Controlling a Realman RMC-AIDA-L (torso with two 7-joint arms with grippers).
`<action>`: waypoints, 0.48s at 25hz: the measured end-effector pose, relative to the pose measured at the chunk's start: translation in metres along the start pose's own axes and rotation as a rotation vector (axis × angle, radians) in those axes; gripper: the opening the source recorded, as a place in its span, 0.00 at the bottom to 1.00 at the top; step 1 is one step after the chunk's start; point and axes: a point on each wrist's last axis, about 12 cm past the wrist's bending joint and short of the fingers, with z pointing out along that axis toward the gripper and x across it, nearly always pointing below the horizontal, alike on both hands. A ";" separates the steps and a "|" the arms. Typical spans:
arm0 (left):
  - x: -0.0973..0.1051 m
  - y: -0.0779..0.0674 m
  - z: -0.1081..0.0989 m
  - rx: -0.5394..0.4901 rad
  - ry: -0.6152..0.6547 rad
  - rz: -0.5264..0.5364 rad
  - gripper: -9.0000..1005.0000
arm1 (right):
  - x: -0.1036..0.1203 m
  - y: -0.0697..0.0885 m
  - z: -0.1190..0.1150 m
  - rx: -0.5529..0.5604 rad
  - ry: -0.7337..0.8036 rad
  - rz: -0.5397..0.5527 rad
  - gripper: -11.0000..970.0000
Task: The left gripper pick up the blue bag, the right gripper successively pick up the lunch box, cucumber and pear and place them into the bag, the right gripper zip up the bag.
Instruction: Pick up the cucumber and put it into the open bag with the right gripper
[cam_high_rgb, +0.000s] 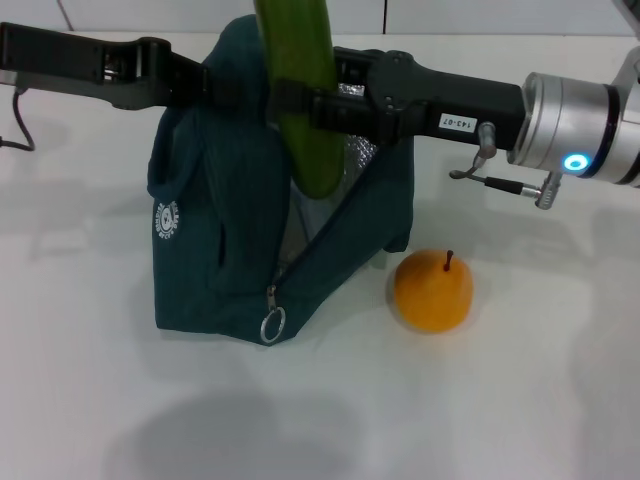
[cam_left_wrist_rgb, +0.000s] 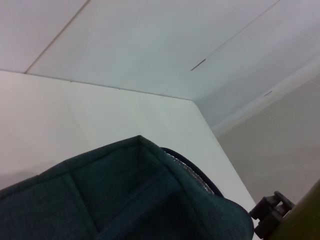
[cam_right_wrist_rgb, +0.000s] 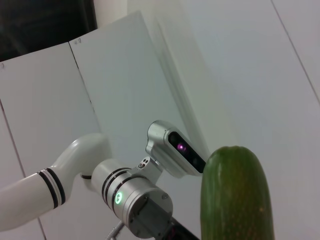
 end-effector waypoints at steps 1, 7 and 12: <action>0.000 0.000 0.000 0.000 0.000 0.000 0.05 | 0.000 0.000 0.000 0.000 0.001 0.000 0.62; 0.000 0.000 0.000 0.000 0.001 0.001 0.05 | 0.000 0.000 0.002 -0.003 0.006 0.001 0.62; 0.000 0.000 0.000 0.000 0.001 0.002 0.05 | 0.000 0.002 0.005 -0.022 0.019 -0.011 0.62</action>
